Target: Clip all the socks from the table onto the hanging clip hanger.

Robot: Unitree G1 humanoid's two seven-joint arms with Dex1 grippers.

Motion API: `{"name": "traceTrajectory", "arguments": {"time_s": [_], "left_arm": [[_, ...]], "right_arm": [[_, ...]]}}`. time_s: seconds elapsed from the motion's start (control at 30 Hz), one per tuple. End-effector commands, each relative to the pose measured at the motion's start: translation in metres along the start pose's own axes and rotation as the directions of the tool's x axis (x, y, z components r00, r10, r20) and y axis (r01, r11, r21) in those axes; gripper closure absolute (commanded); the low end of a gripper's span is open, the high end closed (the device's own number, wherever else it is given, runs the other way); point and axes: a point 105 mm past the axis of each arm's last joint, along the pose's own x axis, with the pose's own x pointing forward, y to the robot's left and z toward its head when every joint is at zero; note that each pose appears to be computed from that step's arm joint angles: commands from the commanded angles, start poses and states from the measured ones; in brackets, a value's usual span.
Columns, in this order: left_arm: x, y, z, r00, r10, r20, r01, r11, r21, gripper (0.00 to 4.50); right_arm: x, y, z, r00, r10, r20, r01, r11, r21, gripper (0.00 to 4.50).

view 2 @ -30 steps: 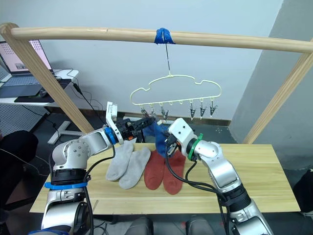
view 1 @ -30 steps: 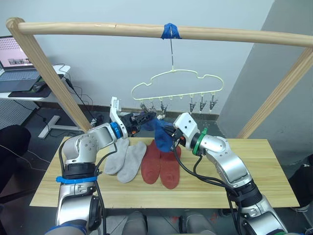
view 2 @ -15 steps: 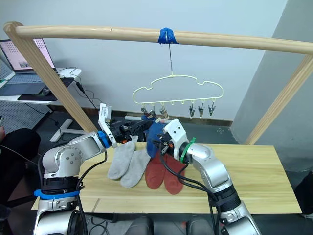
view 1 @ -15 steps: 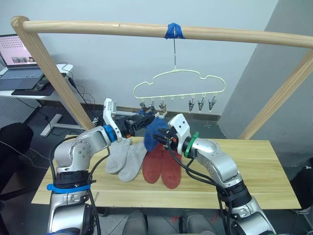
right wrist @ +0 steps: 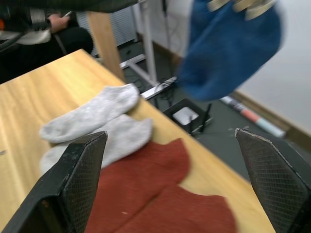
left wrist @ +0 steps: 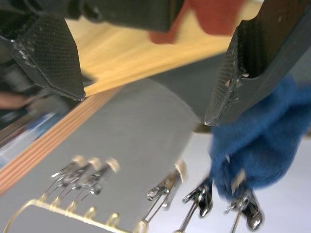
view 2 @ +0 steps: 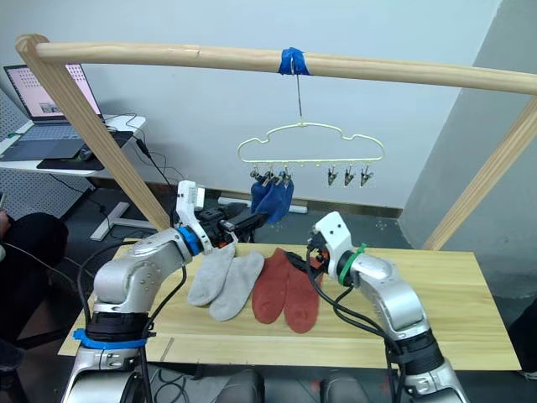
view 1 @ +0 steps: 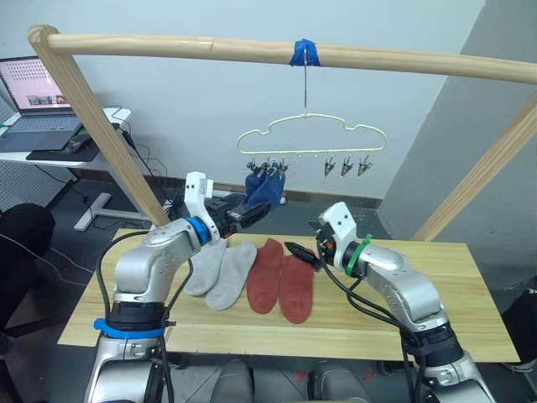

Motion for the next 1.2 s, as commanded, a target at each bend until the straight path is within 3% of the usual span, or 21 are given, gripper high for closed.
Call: {"name": "traceTrajectory", "arguments": {"time_s": [0.03, 0.1, 0.27, 0.6, 1.2], "left_arm": [[0.005, -0.013, 0.021, 0.992, -0.034, 0.119, 0.021, 0.994, 0.107, 0.19], [0.006, -0.015, 0.021, 0.99, -0.041, 0.134, 0.024, 0.992, 0.126, 0.59], [0.02, -0.018, 0.02, 0.983, -0.02, 0.18, -0.008, 0.988, 0.154, 2.11], [0.046, -0.011, 0.023, 0.964, 0.035, 0.262, -0.083, 0.982, 0.172, 2.11], [0.072, 0.008, 0.018, 0.953, 0.101, 0.285, -0.145, 0.98, 0.136, 2.11]], "right_arm": [[-0.017, -0.009, 0.032, 0.991, -0.035, 0.132, 0.037, 0.999, -0.01, 0.01], [-0.021, -0.01, 0.036, 0.988, -0.038, 0.149, 0.04, 0.999, -0.01, 0.0], [-0.029, -0.006, 0.048, 0.976, 0.017, 0.218, -0.011, 1.0, -0.029, 0.0], [-0.029, -0.001, 0.071, 0.944, 0.086, 0.319, -0.069, 0.996, -0.065, 0.0], [-0.034, 0.004, 0.091, 0.921, 0.129, 0.367, -0.1, 0.99, -0.098, 0.0]]}}
